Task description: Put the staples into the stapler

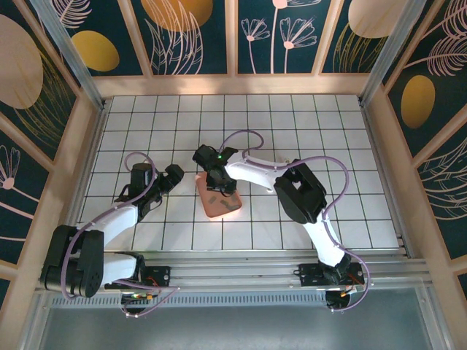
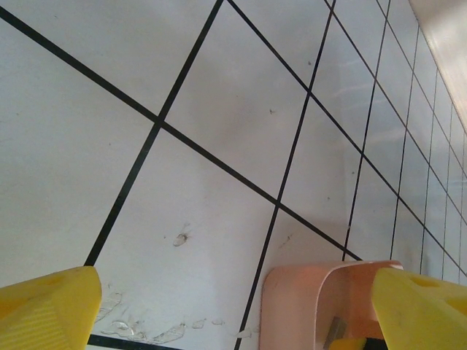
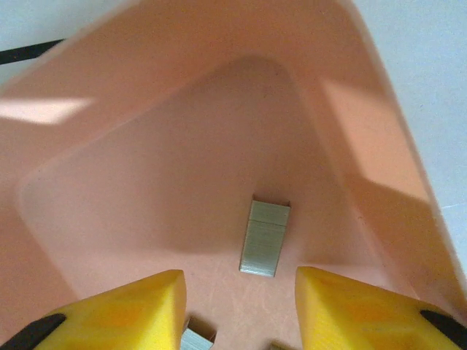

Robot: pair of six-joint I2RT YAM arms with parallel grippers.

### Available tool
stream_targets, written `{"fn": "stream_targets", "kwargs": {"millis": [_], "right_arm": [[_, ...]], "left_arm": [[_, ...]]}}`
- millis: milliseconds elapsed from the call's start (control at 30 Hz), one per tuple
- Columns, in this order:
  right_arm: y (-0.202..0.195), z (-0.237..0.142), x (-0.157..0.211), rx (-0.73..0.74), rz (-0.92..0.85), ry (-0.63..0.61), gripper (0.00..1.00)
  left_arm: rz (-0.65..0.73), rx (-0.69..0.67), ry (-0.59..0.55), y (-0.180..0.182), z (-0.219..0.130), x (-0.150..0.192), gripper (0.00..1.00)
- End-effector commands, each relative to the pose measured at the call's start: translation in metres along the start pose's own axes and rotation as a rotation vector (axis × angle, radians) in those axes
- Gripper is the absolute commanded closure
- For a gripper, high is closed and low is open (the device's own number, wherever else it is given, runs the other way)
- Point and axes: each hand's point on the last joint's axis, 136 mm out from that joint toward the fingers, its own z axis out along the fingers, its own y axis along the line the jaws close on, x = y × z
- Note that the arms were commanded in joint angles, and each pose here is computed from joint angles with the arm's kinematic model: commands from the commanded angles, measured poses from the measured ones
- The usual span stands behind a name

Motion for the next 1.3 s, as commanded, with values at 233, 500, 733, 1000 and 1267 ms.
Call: {"fn": "stream_targets", "kwargs": {"millis": [233,500,733,1000,1267], "right_arm": [[-0.007,0.02,-0.016,0.019,-0.012,-0.03,0.68],[-0.004,0.018,-0.021,0.009,-0.062,-0.053,0.8],[0.007,-0.015,-0.035,-0.045,-0.085,-0.137,0.8],[-0.009,-0.065,-0.033,-0.071,-0.055,-0.217,0.8],[-0.072,-0.078,-0.003,-0.029,0.005,-0.198,0.79]], "left_arm": [[0.019,0.029,-0.012,-0.009,0.0,-0.008,0.05],[0.02,0.034,-0.012,-0.011,-0.001,-0.009,0.05],[0.048,0.045,-0.013,-0.015,-0.005,-0.009,0.05],[0.132,0.063,0.006,-0.022,-0.008,-0.008,0.05],[0.239,0.118,0.061,-0.029,-0.008,0.003,0.05]]}}
